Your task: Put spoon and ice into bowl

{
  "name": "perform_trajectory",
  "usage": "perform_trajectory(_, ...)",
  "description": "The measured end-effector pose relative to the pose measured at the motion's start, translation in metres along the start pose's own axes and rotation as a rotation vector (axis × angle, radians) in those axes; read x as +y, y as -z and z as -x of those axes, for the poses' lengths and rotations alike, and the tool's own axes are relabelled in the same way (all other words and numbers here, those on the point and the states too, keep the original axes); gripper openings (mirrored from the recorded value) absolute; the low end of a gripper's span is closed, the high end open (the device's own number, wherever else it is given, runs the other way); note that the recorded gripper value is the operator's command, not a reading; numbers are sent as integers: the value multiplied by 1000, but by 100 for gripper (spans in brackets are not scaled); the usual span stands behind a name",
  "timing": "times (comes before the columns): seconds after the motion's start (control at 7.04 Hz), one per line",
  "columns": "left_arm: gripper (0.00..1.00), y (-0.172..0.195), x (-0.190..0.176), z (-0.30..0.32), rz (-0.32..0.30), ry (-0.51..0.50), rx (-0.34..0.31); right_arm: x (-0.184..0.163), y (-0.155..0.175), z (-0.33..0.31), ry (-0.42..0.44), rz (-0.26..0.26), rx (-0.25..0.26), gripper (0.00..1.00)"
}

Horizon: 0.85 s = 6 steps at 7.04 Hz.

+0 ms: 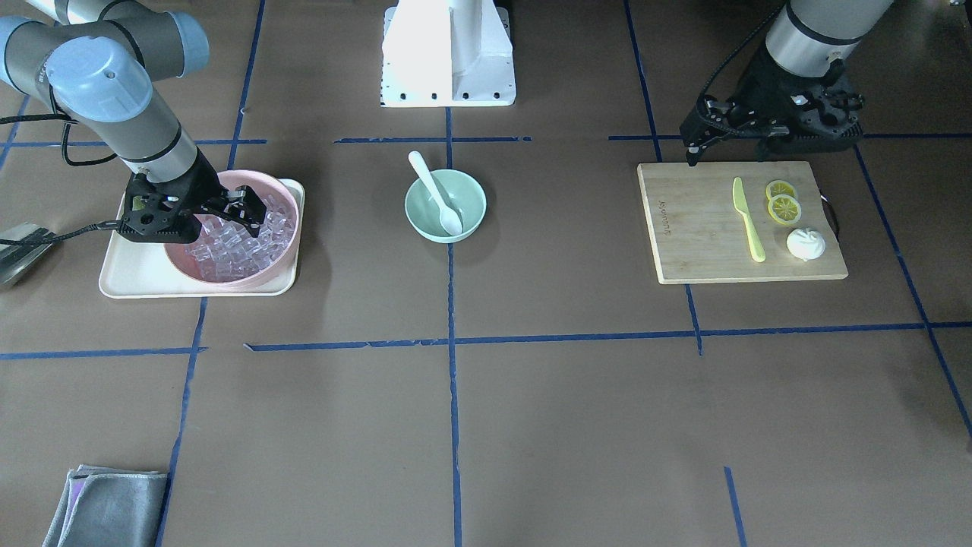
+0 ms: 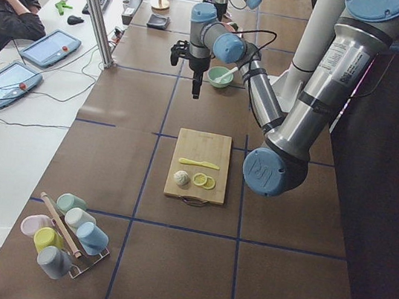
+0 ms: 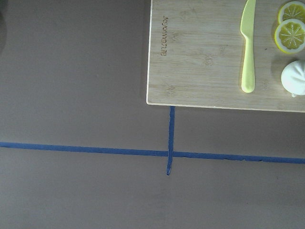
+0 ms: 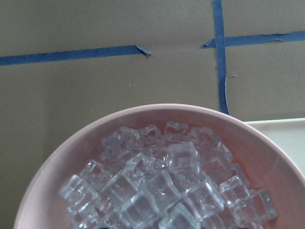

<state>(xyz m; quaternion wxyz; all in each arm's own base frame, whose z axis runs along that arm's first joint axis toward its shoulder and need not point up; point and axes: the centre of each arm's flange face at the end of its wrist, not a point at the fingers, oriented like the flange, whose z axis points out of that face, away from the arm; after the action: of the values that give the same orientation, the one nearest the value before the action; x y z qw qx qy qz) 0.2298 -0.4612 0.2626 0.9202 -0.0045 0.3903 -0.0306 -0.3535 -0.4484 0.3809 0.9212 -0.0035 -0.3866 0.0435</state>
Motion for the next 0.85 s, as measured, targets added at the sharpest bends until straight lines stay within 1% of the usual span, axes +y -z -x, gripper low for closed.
perform_trajectory(0.43,100,0,2,7,-1,6,-5,1,-6,1,1,8,8,78)
perform_trajectory(0.71,100,1,2,8,-3,7,-5,0,-13,-1,-2,14,18,63)
perform_trajectory(0.85,100,2,1,8,-4,8,-5,0,-13,-1,-1,15,17,61)
